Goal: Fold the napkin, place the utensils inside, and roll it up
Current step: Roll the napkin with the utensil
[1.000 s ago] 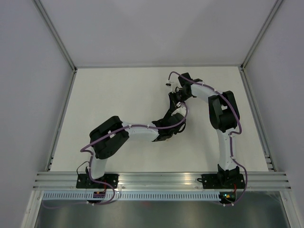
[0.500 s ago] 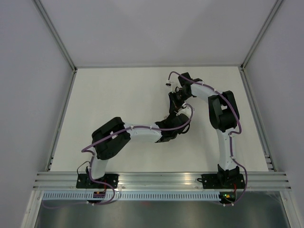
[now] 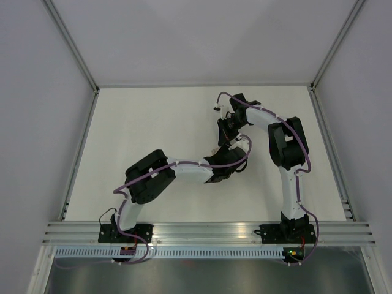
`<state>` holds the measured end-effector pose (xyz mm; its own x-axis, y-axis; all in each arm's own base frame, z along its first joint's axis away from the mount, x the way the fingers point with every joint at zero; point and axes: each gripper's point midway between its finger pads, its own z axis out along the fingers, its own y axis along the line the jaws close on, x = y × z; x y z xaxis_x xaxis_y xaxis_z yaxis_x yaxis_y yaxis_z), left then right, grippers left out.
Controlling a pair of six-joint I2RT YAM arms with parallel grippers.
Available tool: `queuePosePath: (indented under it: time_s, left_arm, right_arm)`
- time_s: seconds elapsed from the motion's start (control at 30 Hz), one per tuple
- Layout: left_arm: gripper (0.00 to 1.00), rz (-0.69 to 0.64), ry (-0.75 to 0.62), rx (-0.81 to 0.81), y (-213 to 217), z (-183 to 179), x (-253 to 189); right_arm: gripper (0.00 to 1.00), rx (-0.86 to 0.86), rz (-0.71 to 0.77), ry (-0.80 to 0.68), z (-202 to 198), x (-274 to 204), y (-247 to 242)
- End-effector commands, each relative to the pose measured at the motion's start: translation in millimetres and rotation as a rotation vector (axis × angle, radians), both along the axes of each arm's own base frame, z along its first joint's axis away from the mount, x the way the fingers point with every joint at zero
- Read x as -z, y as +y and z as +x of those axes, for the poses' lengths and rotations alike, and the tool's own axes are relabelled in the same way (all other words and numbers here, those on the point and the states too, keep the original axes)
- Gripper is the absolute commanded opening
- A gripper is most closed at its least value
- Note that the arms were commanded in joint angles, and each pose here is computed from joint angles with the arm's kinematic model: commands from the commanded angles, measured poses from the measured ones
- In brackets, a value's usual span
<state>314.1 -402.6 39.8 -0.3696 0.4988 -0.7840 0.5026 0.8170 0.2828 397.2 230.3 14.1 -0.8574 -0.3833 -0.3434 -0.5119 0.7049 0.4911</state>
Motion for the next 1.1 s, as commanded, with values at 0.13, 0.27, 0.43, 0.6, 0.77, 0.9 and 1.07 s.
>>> queuePosePath:
  time_s: [0.13, 0.27, 0.43, 0.6, 0.77, 0.9, 1.07]
  left_arm:
    - [0.6, -0.01, 0.04, -0.093, 17, 8, 18]
    - [0.54, -0.007, 0.05, -0.105, 21, 9, 24]
    - [0.33, 0.019, 0.092, -0.107, 27, 5, 39]
    - [0.14, 0.014, 0.133, -0.102, 29, 0, 51]
    - [0.02, -0.038, 0.198, -0.097, 29, -7, 59]
    - [0.02, -0.083, 0.27, -0.121, 38, -15, 69]
    - [0.02, -0.185, 0.34, -0.134, 37, -16, 69]
  right_arm:
    - [0.06, 0.02, -0.113, 0.028, -1, 25, -21]
    - [0.05, 0.019, -0.113, 0.027, -1, 25, -21]
    - [0.05, 0.014, -0.111, 0.014, 2, 20, -20]
    - [0.06, 0.02, -0.104, -0.017, 8, 9, -19]
    - [0.18, 0.035, -0.079, -0.071, 21, -16, -16]
    - [0.44, 0.063, -0.047, -0.145, 40, -49, -13]
    - [0.73, 0.119, 0.007, -0.194, 61, -85, -18]
